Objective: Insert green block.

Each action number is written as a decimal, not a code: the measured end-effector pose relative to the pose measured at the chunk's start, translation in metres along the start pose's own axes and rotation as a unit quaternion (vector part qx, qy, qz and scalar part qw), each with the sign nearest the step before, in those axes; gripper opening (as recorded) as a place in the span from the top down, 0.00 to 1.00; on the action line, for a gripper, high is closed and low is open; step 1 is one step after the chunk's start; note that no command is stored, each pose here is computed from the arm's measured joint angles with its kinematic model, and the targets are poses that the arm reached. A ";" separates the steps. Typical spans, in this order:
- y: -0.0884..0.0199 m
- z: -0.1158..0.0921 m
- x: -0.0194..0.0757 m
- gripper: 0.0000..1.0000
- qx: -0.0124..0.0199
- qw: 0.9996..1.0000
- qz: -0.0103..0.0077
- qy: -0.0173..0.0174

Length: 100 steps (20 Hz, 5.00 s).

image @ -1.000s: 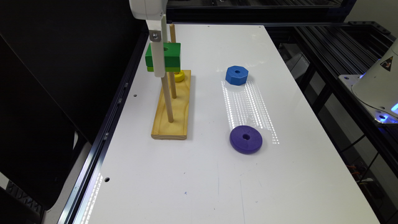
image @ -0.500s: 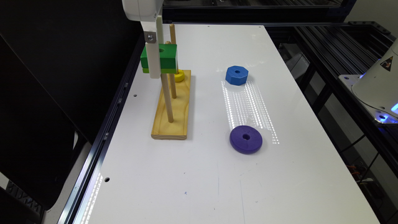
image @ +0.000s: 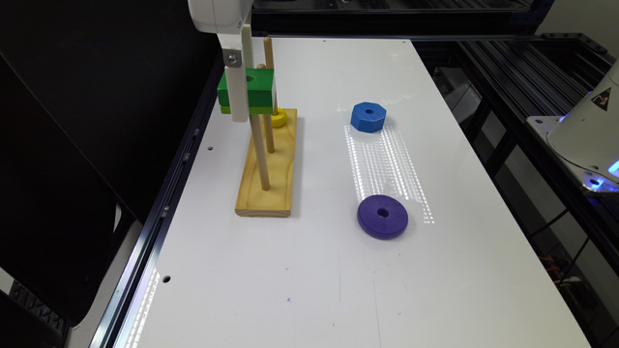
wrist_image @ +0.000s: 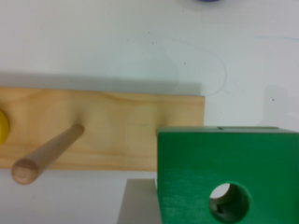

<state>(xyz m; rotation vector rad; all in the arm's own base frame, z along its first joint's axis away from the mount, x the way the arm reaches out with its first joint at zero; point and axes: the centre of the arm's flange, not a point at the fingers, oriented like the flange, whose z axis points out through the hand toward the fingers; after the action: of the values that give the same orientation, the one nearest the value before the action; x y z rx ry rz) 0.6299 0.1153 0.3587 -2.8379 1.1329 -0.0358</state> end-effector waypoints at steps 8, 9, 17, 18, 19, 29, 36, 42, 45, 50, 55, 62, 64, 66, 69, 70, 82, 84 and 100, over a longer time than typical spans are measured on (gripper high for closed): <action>0.002 0.003 0.0032 1.00 -0.003 1.000 0.002 0.000; 0.003 0.003 0.0037 1.00 -0.003 1.000 0.002 0.000; 0.003 0.003 0.0039 1.00 -0.004 1.000 0.002 0.001; 0.003 0.003 0.0039 1.00 -0.004 1.000 0.002 0.001; 0.003 0.003 0.0037 1.00 -0.005 1.000 0.002 0.000; 0.003 0.004 0.0019 1.00 -0.007 1.000 0.001 -0.002; 0.003 0.004 0.0018 1.00 -0.007 1.000 0.001 -0.002; 0.003 0.006 0.0017 1.00 -0.008 1.000 0.001 -0.003; 0.004 0.018 0.0022 1.00 -0.011 1.000 0.001 -0.006; 0.004 0.024 0.0029 1.00 -0.012 1.000 0.001 -0.007; 0.004 0.025 0.0029 1.00 -0.013 1.000 0.001 -0.007; 0.005 0.034 0.0043 1.00 -0.016 1.000 0.000 -0.007; 0.005 0.035 0.0044 1.00 -0.016 1.000 0.000 -0.008; 0.005 0.036 0.0044 1.00 -0.017 1.000 0.000 -0.008; 0.005 0.038 0.0044 1.00 -0.018 1.000 0.000 -0.009; 0.005 0.043 0.0048 1.00 -0.018 1.000 0.000 -0.010; 0.005 0.061 0.0063 1.00 -0.019 1.000 0.000 -0.012; 0.005 0.061 0.0063 1.00 -0.019 1.000 0.000 -0.012; 0.005 0.061 0.0063 1.00 -0.019 1.000 0.000 -0.012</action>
<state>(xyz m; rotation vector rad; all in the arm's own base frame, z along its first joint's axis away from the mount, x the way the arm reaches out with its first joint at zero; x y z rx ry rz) 0.6340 0.1114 0.2979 -2.8628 1.1415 0.0187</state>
